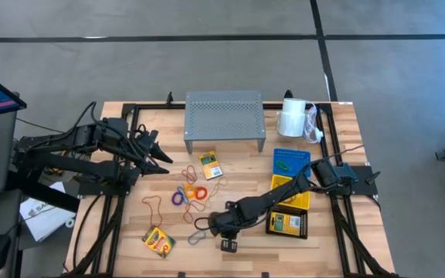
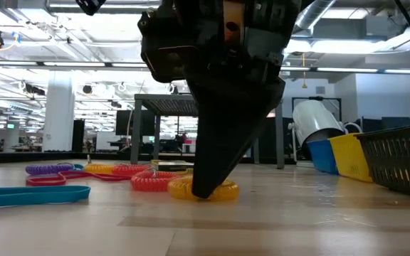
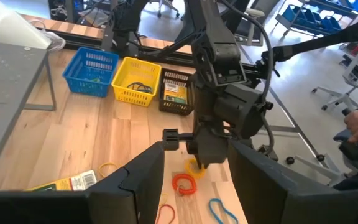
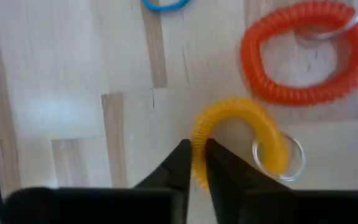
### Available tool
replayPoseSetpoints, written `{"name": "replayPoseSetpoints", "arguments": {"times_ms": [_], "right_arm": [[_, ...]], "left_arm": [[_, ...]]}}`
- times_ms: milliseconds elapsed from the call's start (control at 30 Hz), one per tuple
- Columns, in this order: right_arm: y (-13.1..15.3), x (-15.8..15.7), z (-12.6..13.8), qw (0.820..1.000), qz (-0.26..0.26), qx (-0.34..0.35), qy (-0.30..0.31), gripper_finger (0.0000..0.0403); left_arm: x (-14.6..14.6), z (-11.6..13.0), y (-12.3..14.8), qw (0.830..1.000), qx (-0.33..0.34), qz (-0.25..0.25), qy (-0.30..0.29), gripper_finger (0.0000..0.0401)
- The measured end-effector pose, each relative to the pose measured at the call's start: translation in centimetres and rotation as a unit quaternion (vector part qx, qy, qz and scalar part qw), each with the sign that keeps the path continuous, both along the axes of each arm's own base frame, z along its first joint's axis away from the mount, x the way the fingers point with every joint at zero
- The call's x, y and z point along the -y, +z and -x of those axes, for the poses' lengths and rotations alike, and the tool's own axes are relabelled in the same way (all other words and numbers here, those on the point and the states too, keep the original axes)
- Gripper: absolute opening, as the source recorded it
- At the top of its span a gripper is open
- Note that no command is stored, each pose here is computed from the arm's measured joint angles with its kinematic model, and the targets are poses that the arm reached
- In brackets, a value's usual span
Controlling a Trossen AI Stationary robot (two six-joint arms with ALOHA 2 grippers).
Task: Pick & Place Office Desk Supplies
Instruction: Put the yellow spring keychain into the blue basket
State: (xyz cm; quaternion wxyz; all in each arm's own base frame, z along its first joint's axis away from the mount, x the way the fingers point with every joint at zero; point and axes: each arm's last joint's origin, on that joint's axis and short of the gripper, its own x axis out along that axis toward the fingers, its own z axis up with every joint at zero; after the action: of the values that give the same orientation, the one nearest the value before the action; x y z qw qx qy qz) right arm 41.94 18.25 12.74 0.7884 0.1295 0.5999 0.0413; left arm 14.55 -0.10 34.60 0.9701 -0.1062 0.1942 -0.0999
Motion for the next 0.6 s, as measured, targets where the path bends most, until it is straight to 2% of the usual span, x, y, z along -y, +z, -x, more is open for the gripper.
{"name": "replayPoseSetpoints", "arguments": {"times_ms": [67, 300, 467, 600], "right_arm": [[-0.1, 0.1, 0.3, 1.0, 0.005, -0.014, -0.001, 0.0013], [0.2, -0.2, 0.6, 0.999, 0.012, -0.026, -0.029, 0.0005], [1.4, -0.5, 0.3, 0.998, 0.019, -0.038, -0.041, 0.0002], [3.5, -0.8, -0.2, 0.998, 0.018, -0.03, -0.043, 0.0001]], "left_arm": [[0.0, 0.0, 0.0, 1.0, 0.0, 0.001, -0.002, 0.0173], [0.0, 0.0, 0.0, 1.0, 0.0, 0.001, -0.002, 0.0173], [0.0, 0.0, 0.0, 1.0, 0.0, 0.001, -0.002, 0.0173], [0.0, 0.0, 0.0, 1.0, 0.001, 0.001, -0.001, 0.0173]]}}
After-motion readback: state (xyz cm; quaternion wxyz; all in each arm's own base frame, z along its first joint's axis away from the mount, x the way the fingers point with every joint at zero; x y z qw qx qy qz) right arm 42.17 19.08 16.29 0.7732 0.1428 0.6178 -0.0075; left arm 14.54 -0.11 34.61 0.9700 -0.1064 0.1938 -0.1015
